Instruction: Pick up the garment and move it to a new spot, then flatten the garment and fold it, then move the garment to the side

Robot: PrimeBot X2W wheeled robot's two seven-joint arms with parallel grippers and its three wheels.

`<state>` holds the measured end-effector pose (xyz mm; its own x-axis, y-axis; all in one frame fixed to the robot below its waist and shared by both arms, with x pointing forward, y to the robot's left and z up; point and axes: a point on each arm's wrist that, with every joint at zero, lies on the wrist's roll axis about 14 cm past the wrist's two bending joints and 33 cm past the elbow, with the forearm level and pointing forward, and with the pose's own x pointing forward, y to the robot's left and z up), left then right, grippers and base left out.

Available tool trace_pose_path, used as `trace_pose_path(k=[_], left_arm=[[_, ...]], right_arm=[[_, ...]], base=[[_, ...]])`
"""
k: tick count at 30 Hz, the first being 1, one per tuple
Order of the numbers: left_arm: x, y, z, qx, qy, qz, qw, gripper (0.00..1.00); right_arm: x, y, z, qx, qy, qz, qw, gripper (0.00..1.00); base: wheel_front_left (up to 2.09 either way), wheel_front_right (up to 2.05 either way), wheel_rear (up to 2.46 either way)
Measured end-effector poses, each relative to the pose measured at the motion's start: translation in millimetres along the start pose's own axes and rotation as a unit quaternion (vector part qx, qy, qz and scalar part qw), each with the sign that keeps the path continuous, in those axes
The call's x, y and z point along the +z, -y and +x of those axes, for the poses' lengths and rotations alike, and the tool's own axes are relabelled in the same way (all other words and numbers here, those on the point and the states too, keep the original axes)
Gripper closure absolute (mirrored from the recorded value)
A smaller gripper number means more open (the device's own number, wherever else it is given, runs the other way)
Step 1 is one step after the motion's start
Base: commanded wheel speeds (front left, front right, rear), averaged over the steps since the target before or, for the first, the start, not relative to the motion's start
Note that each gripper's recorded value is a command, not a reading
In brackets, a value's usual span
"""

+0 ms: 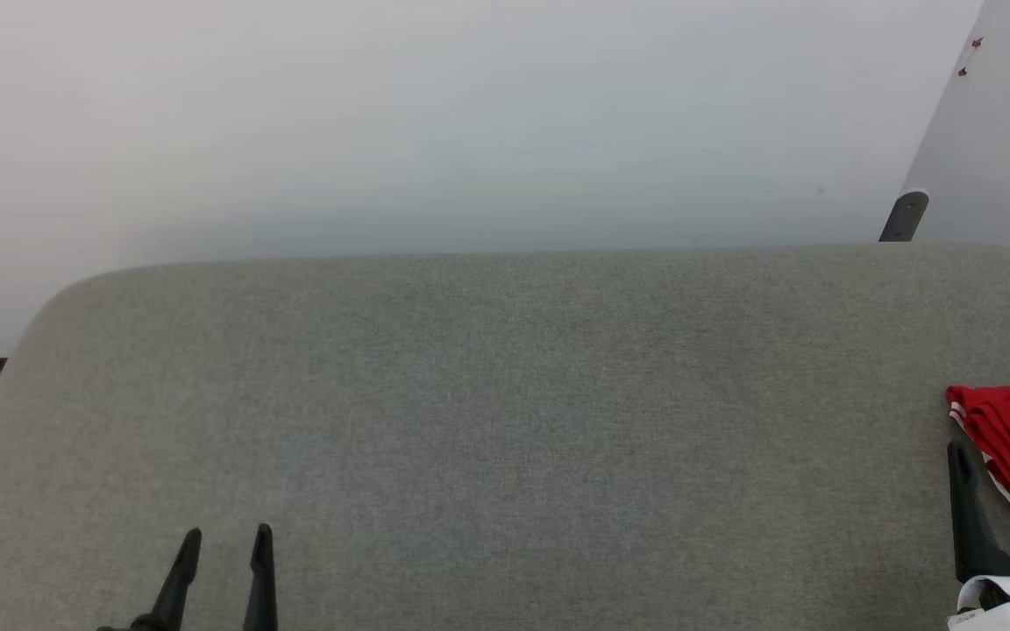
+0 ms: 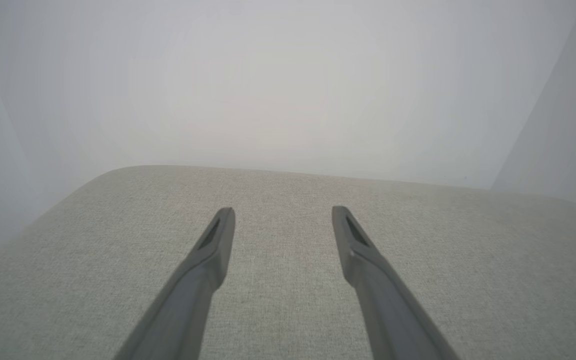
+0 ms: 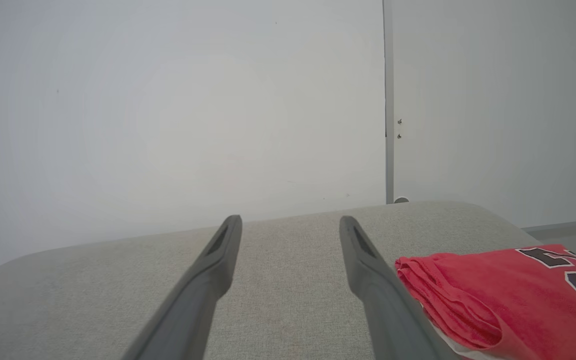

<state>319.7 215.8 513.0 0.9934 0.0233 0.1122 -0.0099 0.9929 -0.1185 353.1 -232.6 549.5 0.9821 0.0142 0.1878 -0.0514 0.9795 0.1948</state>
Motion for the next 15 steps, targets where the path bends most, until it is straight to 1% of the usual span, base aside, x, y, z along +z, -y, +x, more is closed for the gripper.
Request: trace_pose_path(k=[15], left_arm=[[2.9, -2.9, 1.1, 0.005, 0.005, 0.0, 1.0, 0.0]], right_arm=[[-0.9, -2.2, -0.4, 0.0, -0.004, 0.005, 1.0, 0.0]], base=[[0.0, 0.0, 0.0]])
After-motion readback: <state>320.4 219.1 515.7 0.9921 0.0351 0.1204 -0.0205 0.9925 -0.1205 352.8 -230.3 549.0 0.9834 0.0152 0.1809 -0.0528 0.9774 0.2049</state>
